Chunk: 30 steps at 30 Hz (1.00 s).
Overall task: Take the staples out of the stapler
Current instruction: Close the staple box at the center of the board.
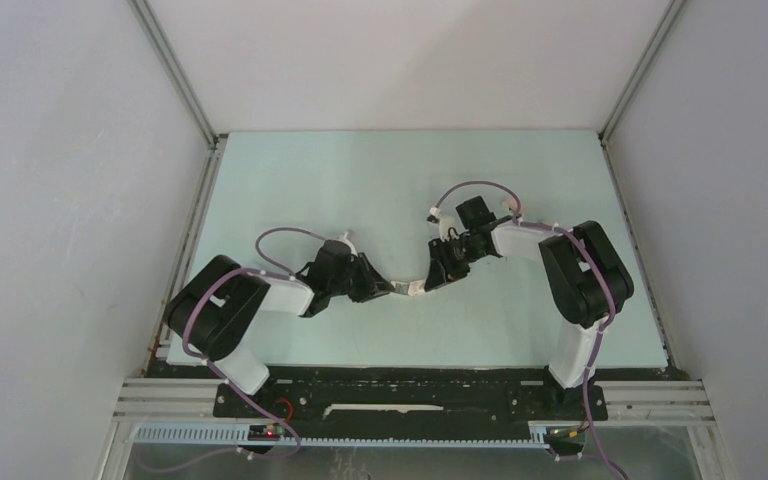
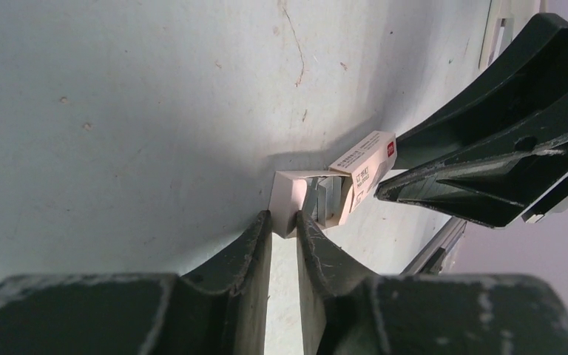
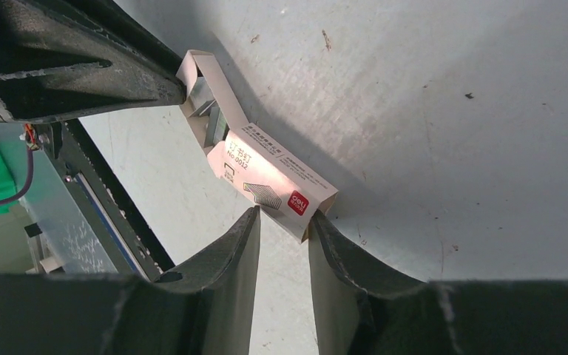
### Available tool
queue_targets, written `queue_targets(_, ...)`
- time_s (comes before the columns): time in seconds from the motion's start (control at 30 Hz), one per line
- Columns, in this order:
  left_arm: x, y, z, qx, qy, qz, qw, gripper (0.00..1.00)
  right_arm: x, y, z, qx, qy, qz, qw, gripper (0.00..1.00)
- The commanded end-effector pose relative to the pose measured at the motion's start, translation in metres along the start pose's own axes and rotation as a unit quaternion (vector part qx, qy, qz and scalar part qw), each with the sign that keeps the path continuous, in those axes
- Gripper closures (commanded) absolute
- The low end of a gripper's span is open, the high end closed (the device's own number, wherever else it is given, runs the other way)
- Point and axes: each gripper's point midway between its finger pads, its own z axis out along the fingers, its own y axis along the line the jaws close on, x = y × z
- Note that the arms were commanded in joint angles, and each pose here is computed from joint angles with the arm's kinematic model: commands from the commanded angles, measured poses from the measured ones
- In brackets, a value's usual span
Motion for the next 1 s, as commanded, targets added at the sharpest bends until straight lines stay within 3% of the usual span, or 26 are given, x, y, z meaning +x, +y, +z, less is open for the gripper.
queue_targets(0.0,-0.007,0.006,0.002,-0.014,-0.019,-0.027,0.999,0.76,-0.013,0.011,-0.002,-0.004,-0.010,-0.029,1.000,0.61)
queue_targets(0.2,-0.005,0.000,0.001,0.002,-0.016,-0.031,0.999,0.76,-0.013,0.010,-0.001,0.001,-0.009,-0.030,1.000,0.61)
queue_targets(0.33,-0.004,-0.001,-0.001,0.009,-0.016,-0.027,0.999,0.73,-0.015,0.007,-0.005,0.006,-0.014,-0.028,0.999,0.52)
queue_targets(0.57,-0.011,-0.009,-0.013,0.020,-0.024,-0.005,1.000,0.51,-0.023,0.006,-0.025,0.011,-0.034,-0.052,0.998,0.35)
queue_targets(0.8,-0.025,-0.003,-0.041,-0.012,-0.045,0.058,0.997,0.32,-0.024,0.002,-0.038,0.004,-0.040,-0.060,0.997,0.20)
queue_targets(0.97,-0.035,-0.028,-0.060,0.028,-0.053,0.163,0.985,0.31,-0.019,0.003,-0.042,-0.006,-0.032,-0.074,0.997,0.19)
